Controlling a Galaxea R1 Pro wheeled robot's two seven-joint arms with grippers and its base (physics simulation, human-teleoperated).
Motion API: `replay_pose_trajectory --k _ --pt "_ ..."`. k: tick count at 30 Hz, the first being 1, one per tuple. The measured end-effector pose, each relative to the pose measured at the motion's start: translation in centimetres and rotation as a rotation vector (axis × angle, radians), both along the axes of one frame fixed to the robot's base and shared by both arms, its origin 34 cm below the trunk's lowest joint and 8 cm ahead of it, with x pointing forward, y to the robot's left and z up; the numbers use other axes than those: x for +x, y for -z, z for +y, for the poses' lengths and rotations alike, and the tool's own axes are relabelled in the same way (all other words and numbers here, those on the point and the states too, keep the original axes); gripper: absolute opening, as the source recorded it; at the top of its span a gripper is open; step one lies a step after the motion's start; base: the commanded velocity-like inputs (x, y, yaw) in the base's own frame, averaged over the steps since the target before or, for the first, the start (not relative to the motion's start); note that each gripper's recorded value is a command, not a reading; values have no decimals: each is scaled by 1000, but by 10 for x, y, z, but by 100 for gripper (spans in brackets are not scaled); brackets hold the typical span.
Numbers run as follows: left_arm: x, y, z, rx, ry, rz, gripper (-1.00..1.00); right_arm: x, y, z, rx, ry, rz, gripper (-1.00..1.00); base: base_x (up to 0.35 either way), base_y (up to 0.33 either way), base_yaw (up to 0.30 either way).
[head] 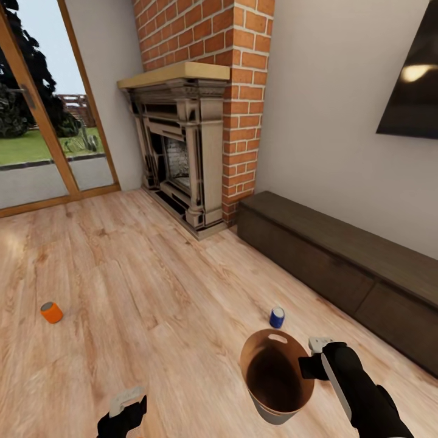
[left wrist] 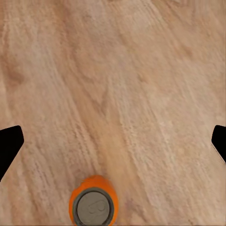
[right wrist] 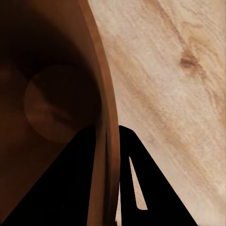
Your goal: Put the three can of soda from the living room inside the tash can in the kitchen.
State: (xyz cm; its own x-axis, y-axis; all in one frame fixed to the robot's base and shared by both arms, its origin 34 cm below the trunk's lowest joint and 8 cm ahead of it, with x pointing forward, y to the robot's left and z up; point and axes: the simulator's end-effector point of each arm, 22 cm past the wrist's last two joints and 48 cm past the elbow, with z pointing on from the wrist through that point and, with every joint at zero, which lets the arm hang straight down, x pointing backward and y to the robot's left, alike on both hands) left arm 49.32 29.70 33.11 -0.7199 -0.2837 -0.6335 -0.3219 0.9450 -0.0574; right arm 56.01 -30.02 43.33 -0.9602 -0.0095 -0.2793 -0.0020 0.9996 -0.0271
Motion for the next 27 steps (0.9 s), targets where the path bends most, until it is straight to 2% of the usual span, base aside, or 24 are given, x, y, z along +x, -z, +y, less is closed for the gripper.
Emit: replay_pose_trajectory --k 11,27 --pt "-2 3 0 1 -1 5 100 -2 5 1 1 0 11 -100 96 0 0" --pt "-10 13 0 1 0 30 100 -7 16 1 2 0 36 -100 7 0 0"
